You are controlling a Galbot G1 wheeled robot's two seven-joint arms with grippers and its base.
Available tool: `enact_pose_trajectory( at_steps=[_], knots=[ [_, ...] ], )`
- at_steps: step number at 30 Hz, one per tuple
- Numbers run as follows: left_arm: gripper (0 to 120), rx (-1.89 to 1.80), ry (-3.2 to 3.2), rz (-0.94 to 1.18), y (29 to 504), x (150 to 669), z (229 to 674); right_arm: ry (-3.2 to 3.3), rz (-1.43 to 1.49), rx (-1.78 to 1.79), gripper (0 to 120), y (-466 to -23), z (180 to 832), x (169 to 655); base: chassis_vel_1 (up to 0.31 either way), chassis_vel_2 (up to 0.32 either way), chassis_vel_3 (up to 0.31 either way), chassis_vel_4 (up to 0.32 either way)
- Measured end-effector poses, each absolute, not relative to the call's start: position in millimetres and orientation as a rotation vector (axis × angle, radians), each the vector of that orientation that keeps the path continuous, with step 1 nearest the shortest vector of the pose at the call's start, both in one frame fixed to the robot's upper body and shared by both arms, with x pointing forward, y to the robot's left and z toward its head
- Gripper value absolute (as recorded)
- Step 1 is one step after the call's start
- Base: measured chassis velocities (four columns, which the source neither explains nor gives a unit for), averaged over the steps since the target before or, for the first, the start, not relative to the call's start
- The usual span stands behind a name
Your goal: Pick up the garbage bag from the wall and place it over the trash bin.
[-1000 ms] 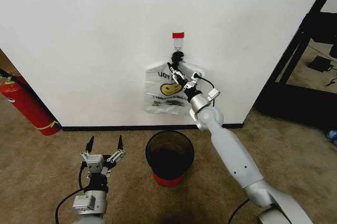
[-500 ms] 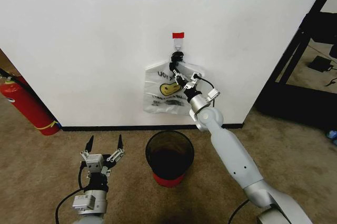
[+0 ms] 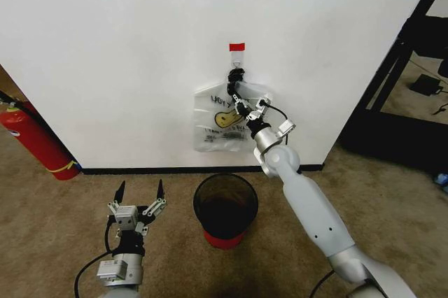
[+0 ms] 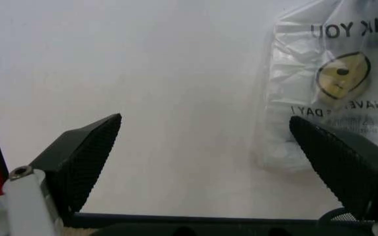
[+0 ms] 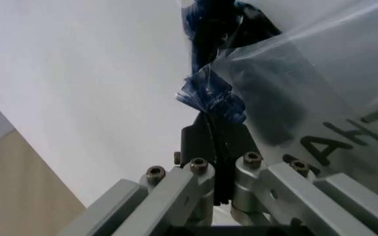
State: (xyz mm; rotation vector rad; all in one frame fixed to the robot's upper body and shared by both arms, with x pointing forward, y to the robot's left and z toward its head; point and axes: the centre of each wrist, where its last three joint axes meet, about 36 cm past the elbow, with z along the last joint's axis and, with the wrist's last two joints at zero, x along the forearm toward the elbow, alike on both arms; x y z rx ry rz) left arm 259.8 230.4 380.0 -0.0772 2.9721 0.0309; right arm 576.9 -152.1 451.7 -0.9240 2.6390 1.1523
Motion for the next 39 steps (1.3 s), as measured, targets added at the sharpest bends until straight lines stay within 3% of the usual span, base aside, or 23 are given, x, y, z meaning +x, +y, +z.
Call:
enact_pose_trajectory(
  at_steps=[39],
  knots=[
    [100, -0.052, 2.973, 0.031, 227, 263, 378, 2.784, 0.844, -0.973, 0, -192, 395, 462, 0.000, 0.000, 0.000, 0.000]
  ],
)
